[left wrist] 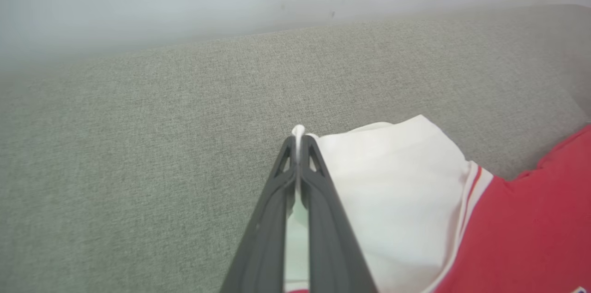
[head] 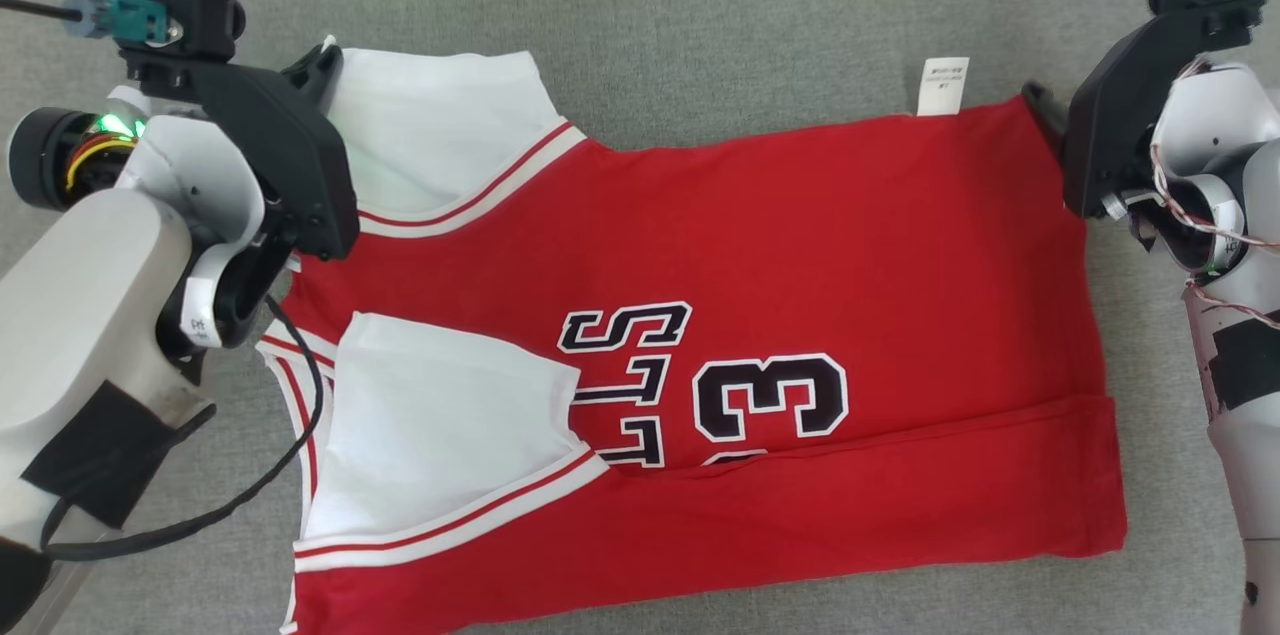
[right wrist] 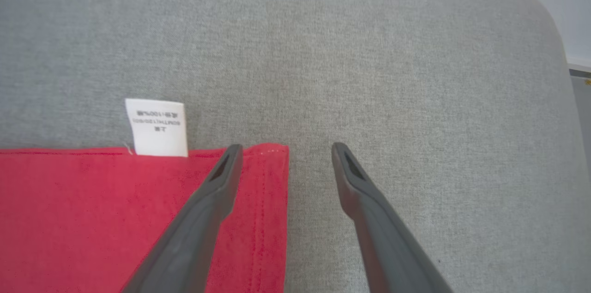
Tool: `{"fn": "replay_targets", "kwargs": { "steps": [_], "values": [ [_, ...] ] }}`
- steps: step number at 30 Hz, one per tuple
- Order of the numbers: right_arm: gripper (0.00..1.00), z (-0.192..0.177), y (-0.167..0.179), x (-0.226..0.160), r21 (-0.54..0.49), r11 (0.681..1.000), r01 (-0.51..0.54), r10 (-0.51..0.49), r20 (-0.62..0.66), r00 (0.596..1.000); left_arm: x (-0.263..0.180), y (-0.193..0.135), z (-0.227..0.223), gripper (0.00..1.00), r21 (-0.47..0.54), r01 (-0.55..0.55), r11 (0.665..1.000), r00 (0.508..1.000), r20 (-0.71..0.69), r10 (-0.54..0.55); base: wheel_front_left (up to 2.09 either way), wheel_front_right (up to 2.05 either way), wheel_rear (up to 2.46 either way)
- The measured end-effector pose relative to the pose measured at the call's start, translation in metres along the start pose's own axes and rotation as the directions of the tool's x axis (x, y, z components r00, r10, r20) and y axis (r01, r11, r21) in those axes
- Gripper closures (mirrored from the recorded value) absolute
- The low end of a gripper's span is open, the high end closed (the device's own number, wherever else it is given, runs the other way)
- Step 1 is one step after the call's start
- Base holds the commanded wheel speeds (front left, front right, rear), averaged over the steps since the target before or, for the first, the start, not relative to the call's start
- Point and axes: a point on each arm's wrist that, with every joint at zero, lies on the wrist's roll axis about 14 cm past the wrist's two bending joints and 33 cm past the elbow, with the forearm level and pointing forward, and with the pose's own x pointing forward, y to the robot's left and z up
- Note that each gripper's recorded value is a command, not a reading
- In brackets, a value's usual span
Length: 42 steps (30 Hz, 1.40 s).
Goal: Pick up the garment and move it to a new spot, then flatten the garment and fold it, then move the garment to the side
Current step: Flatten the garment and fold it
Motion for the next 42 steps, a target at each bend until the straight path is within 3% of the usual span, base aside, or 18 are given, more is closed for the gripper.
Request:
{"fn": "replay_targets", "kwargs": {
  "steps": [4, 10, 15, 17, 30, 35, 42],
  "values": [
    [0.0, -0.015, -0.001, 0.008, -0.054, 0.998, 0.006, -0.01, -0.08, 0.997, 0.007, -0.003, -0.003, 1.0, 0.001, 0.013, 1.0, 1.0, -0.008, -0.013, 0.0, 0.0, 0.0],
    [0.04, -0.021, 0.002, 0.022, -0.087, 0.996, 0.0, -0.009, -0.092, 0.996, 0.017, 0.0, -0.011, 1.0, -0.003, 0.015, 1.0, 1.0, -0.024, -0.015, 0.0, 0.0, 0.0],
    [0.67, -0.022, 0.008, 0.03, -0.124, 0.992, -0.011, -0.001, -0.094, 0.996, 0.022, 0.004, -0.017, 1.0, -0.011, 0.01, 1.0, 0.999, -0.033, -0.01, 0.0, 0.0, 0.0],
    [1.0, -0.02, 0.01, 0.03, -0.132, 0.991, -0.019, 0.008, -0.083, 0.997, 0.023, 0.004, -0.016, 1.0, -0.014, 0.009, 1.0, 1.0, -0.023, -0.01, 0.0, 0.0, 0.0],
    [1.0, -0.012, 0.019, 0.004, -0.124, 0.991, -0.058, 0.066, 0.058, 0.996, -0.019, -0.01, 0.036, 1.0, -0.147, 0.122, 0.982, 0.975, 0.201, -0.092, 0.0, 0.0, 0.0],
    [1.0, -0.007, 0.015, -0.018, -0.129, 0.99, -0.053, 0.071, 0.142, 0.987, -0.048, -0.027, 0.036, 1.0, -0.195, 0.19, 0.962, 0.96, 0.242, -0.141, 0.0, 0.0, 0.0],
    [1.0, -0.032, 0.016, -0.045, -0.11, 0.991, -0.072, 0.089, 0.162, 0.983, -0.091, -0.041, 0.006, 1.0, -0.275, 0.233, 0.933, 0.955, 0.247, -0.165, 0.0, 0.0, 0.0]
  ]
}}
